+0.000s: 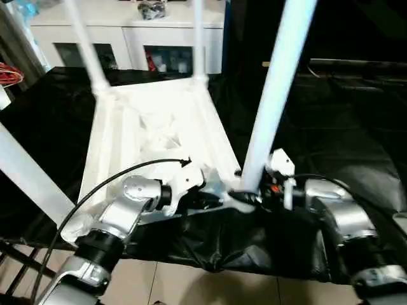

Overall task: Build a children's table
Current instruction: Rotate leg to tighten

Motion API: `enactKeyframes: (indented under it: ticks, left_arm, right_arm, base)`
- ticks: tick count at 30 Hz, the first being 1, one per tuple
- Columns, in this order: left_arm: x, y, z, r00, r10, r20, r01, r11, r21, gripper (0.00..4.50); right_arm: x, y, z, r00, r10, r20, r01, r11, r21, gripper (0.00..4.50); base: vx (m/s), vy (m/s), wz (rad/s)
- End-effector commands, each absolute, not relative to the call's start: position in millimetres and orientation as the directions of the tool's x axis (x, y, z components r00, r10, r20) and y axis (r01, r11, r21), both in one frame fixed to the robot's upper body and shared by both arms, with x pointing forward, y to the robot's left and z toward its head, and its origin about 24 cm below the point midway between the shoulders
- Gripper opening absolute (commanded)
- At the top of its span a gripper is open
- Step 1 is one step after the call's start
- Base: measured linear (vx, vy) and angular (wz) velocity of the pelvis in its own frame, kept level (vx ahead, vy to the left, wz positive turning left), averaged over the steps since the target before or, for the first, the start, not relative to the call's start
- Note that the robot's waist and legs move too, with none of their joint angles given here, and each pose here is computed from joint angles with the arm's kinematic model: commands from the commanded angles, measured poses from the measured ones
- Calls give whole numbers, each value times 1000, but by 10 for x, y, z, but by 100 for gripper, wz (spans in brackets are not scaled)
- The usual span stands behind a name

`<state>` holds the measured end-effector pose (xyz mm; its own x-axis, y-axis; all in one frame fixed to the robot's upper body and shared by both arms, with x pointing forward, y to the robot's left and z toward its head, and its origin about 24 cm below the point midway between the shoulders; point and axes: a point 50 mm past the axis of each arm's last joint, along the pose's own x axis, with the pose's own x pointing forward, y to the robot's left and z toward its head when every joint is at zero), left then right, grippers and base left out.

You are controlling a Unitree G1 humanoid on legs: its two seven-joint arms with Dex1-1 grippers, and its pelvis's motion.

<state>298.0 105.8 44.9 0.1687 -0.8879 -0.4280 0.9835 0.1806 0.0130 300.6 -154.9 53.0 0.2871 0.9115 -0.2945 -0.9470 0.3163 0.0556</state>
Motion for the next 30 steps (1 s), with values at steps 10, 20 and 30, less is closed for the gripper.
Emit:
enactKeyframes:
  ticks: [10,20,30]
  left_arm:
    - [2972,1068,590,133,-909,-395,991,121,56,0]
    - [3013,996,583,205,-906,-370,979,195,66,0]
    - [3154,667,579,378,-868,-323,925,370,86,0]
  right_arm:
    - [2880,-1529,458,149,930,-336,-974,197,113,232]
    - [2741,-1467,344,117,938,-328,-969,180,171,202]
    - [3049,-1151,138,590,753,-291,-754,643,136,198]
  base:
    - [0,0,0]
    - [0,0,0]
    - [0,0,0]
